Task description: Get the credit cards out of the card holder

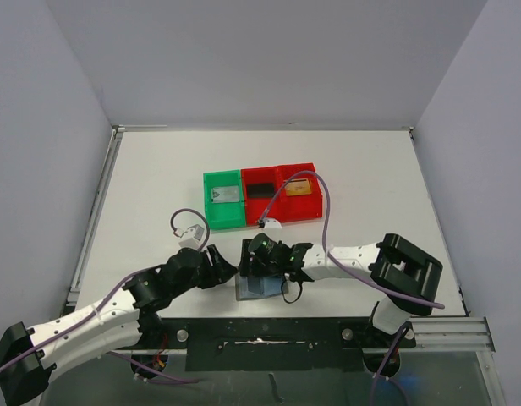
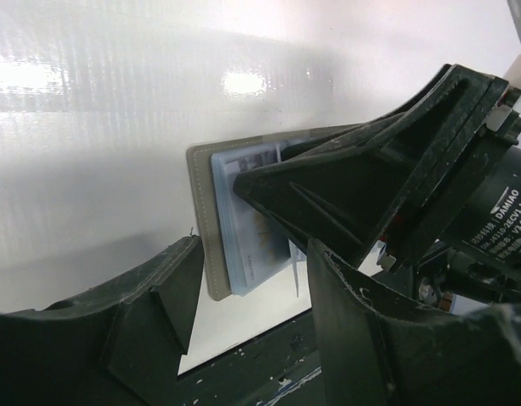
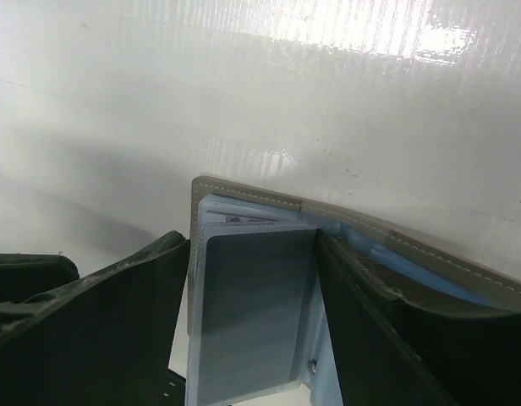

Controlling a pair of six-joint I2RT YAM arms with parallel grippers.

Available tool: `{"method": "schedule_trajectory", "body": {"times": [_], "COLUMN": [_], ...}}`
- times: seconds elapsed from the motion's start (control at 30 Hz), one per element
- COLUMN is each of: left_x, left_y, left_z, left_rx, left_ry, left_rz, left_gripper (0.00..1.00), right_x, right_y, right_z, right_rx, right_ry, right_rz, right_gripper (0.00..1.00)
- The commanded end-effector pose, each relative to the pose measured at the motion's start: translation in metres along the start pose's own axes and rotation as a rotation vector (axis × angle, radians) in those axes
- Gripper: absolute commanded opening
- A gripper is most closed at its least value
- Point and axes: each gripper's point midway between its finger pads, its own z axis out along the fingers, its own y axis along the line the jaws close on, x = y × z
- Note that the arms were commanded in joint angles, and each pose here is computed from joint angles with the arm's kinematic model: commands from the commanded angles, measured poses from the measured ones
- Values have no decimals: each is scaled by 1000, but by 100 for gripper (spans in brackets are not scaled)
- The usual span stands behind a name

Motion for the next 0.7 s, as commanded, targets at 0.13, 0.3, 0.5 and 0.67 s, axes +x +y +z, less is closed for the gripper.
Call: {"method": "schedule_trajectory", "body": {"times": [0.13,0.3,0.5,0.67], "left_x": [8,18,33,41], "left_y": [-37,-41,-45,-49], "left_z": [4,8,9,12], "left_rx": [208,260,351,389], "left_ry": [41,72,122,156], "left_rz": [-13,-29,-87,-99], "left_gripper": [51,46,45,45], "right_x": [22,24,25,24], "right_y": [-18,-18,-23,-24], "right_z": [15,17,18,18], "right_rx": [-16,-32,-46,-45], "right_ry": [56,54,54,51], "right_rz": [52,63,83,92], "right_gripper": [60,57,55,55]}}
